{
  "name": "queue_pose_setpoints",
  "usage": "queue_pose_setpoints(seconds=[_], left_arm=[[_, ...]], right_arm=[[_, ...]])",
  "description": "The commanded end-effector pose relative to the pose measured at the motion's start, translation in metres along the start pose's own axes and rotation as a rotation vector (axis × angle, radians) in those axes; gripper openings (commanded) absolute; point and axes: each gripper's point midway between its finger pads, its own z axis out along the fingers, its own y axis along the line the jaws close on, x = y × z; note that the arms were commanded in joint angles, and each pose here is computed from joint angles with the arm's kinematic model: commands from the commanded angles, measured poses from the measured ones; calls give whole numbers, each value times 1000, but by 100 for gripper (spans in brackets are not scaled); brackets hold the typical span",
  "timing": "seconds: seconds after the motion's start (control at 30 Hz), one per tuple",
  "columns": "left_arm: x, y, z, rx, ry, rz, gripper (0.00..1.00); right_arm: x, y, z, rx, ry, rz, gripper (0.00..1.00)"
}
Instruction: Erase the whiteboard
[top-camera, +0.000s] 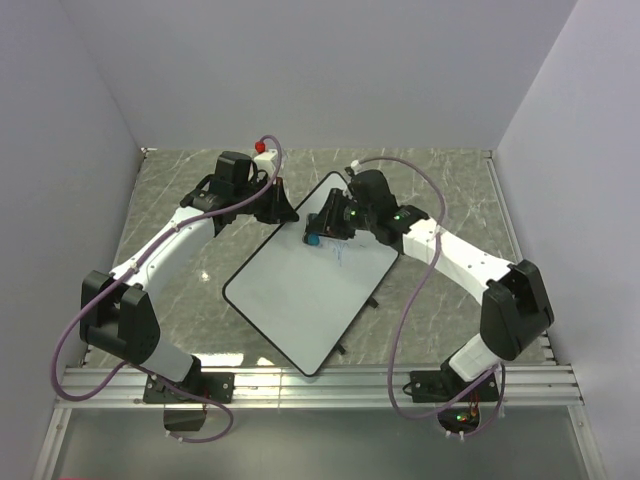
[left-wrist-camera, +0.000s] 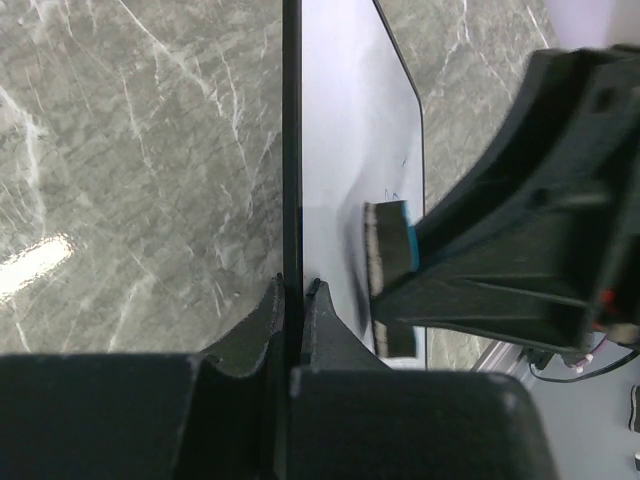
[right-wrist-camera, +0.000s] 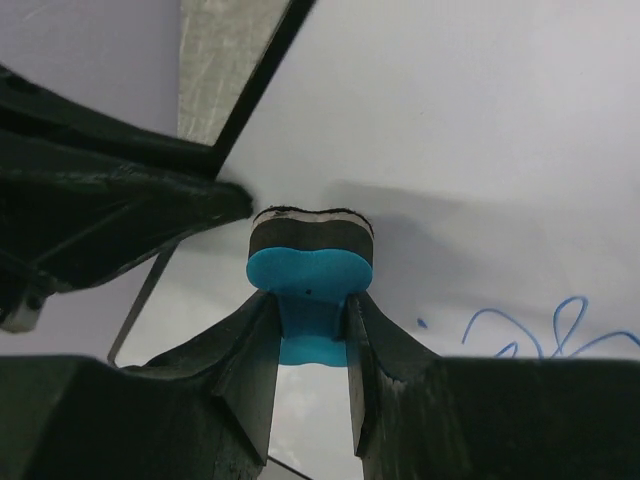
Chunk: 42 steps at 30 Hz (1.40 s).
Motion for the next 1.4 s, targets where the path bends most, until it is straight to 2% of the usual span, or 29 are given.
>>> queue_pose_setpoints(seconds=[0.0, 0.2, 0.4, 0.57, 0.73, 0.87, 1.03, 1.27, 1.37], left_arm=[[1, 6, -5, -63, -6, 73, 0], [-6, 5, -7, -74, -26, 70, 0], [-16, 1, -14, -76, -52, 85, 0], [-20, -5, -17, -61, -63, 87, 0], [-20, -5, -16, -57, -62, 87, 0], [-22, -6, -13, -48, -57, 84, 0], [-21, -5, -9, -40, -45, 81, 0], [-18, -11, -2, -31, -22, 93, 0], [-16, -12, 0, -32, -16, 99, 0]], right_arm=[[0, -15, 10, 33, 28, 15, 0], [35, -92, 15, 157, 99, 104, 0], [68, -147, 8, 288, 161, 131, 0], [88, -183, -6, 416, 191, 154, 0], [94, -191, -17, 486, 221, 145, 0], [88, -177, -25, 447, 207, 125, 0], [64, -103, -25, 145, 180, 50, 0], [-12, -22, -23, -18, 56, -7, 0], [-36, -9, -12, -20, 44, -17, 0]])
